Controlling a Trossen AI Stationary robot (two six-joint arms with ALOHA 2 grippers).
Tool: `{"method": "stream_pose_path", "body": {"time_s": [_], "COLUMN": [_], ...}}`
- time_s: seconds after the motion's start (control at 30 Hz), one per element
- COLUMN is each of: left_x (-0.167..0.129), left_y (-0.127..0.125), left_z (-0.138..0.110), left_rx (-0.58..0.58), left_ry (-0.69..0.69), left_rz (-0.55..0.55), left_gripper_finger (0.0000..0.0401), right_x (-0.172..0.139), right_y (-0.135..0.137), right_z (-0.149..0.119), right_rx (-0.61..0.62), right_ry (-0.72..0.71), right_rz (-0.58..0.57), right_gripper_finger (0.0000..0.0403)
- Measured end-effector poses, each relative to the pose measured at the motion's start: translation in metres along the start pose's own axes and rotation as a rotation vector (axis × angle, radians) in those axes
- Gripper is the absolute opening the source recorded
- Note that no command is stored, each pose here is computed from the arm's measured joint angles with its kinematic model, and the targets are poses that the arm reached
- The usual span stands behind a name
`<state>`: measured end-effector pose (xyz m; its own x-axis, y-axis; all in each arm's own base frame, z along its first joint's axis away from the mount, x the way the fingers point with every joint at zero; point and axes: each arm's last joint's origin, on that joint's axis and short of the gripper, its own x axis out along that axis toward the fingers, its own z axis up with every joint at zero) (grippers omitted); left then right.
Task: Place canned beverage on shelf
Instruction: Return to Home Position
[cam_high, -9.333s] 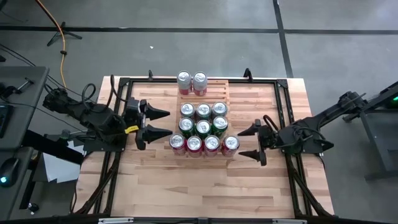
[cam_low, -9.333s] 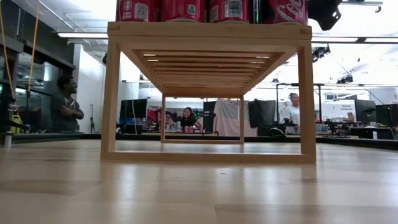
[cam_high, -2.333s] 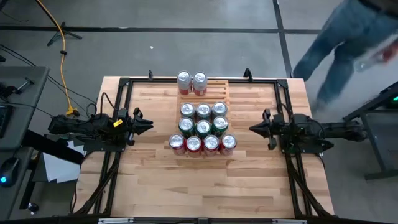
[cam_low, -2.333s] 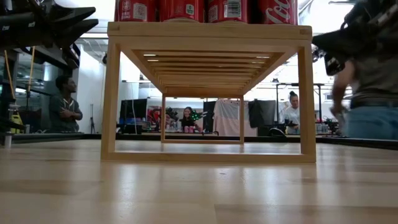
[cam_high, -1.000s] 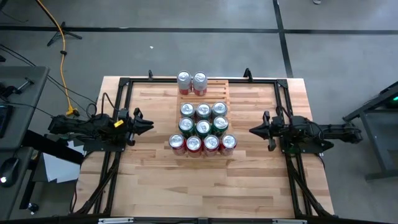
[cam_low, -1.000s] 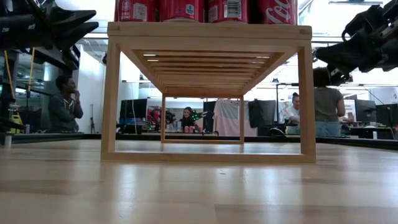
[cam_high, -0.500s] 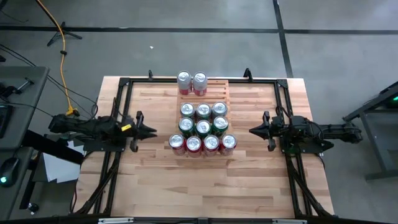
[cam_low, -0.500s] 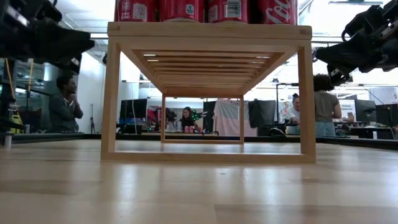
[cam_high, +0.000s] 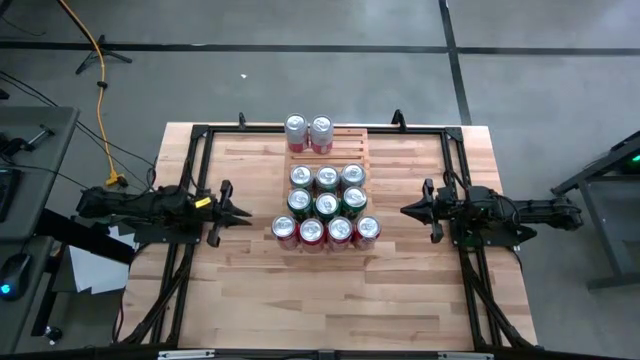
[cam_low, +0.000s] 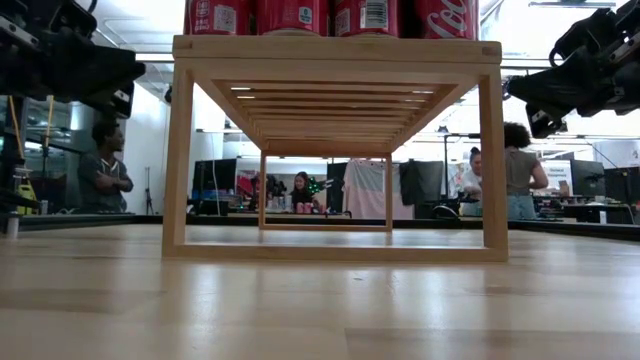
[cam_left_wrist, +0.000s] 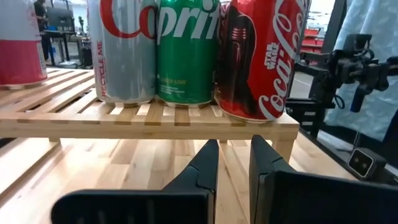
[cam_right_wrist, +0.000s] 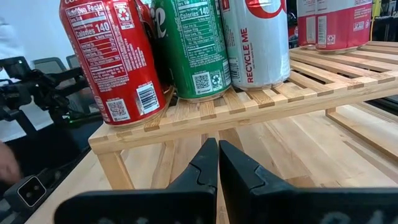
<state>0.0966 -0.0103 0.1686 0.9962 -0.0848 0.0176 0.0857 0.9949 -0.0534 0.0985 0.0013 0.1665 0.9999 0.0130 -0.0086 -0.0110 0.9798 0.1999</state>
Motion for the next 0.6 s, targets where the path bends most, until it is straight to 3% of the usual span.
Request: {"method": "stream_pose_path", "body": {"time_s": [0.6], "left_x": [0.0002], "left_y": [0.0000], "left_z": [-0.0003], "left_rx": [-0.006], "left_ry": [0.002], "left_rz": [0.001], "left_gripper_finger": [0.0003], "right_x": [0.0000], "right_y": [0.0000], "right_z": [0.0000], "right_rx": [0.000], "right_ry": [0.000], "right_rz": [0.000], "right_gripper_finger": [0.0000]}}
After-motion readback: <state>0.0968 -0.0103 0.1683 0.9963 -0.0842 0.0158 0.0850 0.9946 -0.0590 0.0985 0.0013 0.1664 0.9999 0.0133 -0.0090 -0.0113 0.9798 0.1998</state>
